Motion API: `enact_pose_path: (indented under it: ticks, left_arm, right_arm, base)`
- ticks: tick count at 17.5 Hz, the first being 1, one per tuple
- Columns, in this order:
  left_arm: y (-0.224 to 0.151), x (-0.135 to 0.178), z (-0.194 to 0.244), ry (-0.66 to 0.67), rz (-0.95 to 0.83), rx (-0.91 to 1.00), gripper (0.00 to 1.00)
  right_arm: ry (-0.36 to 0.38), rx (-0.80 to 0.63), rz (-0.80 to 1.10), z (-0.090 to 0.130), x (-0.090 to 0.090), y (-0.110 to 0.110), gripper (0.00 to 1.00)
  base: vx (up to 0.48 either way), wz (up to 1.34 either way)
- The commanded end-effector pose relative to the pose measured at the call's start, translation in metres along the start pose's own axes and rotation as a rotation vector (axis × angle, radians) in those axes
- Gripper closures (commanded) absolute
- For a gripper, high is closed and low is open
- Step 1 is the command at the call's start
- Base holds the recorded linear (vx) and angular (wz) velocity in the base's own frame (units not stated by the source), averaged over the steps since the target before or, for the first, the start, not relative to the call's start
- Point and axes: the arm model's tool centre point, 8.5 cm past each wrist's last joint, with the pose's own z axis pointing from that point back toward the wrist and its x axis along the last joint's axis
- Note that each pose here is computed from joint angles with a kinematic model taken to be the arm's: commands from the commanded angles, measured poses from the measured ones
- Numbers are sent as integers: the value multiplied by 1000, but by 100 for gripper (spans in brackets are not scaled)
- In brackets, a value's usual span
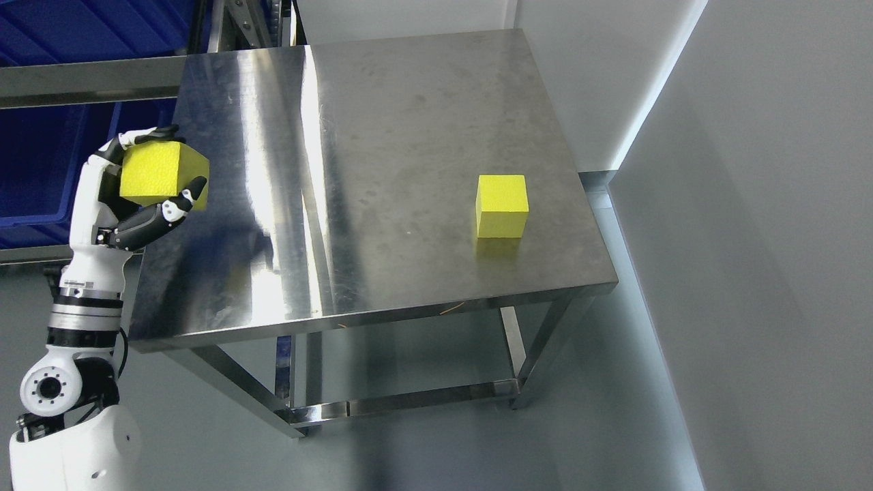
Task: Move yellow foam block to right shelf middle
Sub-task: 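Lift the yellow cube off the table with the left hand, then hold the cube in the left hand while turning toward the blue bin shelves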
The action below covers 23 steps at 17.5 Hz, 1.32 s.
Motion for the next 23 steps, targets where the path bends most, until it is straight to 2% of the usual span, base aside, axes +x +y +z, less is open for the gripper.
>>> enact_pose_path:
  ticks: [1,13,23]
  left_arm:
    - [5,-1,3,-5,20,40,74]
    - [8,-3,8,4,18,48,74]
    - [1,-5,7,7,34,43,74]
  right_arm:
    - [-21,-17,2,-1,8,-11,0]
    - [-22,-16,2,-1,9,-11,0]
    - [-23,-17,1,-1,9,-11,0]
  base:
    - [0,0]
    - [-60,121]
    - [-22,1039]
